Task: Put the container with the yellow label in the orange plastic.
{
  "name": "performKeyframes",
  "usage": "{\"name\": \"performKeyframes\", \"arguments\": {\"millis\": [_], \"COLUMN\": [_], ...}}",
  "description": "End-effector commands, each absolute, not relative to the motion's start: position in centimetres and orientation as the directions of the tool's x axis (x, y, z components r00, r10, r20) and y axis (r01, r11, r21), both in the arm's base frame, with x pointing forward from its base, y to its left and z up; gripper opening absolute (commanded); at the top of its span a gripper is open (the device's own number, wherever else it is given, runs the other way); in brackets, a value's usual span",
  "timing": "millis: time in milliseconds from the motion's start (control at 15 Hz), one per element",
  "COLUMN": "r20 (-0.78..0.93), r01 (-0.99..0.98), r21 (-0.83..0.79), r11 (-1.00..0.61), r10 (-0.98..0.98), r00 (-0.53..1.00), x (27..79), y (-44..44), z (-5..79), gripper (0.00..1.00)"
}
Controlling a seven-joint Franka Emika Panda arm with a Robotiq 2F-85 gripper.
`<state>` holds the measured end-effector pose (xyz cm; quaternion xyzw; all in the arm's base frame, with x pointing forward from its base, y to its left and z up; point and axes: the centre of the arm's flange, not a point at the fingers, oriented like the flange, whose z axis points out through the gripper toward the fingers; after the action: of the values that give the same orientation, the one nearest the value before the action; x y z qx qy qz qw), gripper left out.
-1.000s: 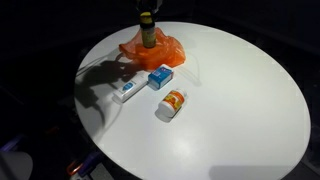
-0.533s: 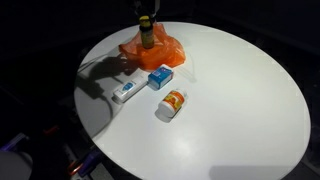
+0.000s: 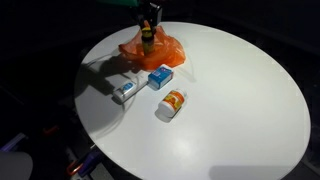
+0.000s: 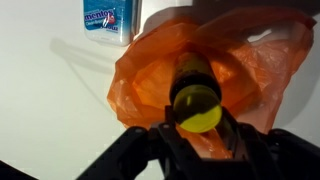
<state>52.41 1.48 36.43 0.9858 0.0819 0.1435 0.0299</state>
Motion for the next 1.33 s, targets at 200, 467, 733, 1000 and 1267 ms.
{"name": "performKeyframes", "arguments": {"millis": [200, 467, 733, 1000, 1267], "r20": [0.251, 0.266, 0.251, 0.204, 0.174], "r01": [0.197, 0.207, 0.170, 0.140, 0.128], "r21": [0.075, 0.076, 0.024, 0.005, 0.011], "r11": [-0.978, -0.975, -0.985, -0.990, -0.992], "r10": [0.209, 0.220, 0.171, 0.138, 0.128], "r00": [0.945, 0.938, 0.953, 0.969, 0.976], "x": [52.9, 52.5, 51.3, 50.0, 49.1], "y": [1.3, 1.4, 1.2, 0.6, 0.0], "z": [35.5, 37.5, 40.5, 42.9, 44.1], "gripper": [0.71, 0.88, 1.00, 1.00, 1.00]}}
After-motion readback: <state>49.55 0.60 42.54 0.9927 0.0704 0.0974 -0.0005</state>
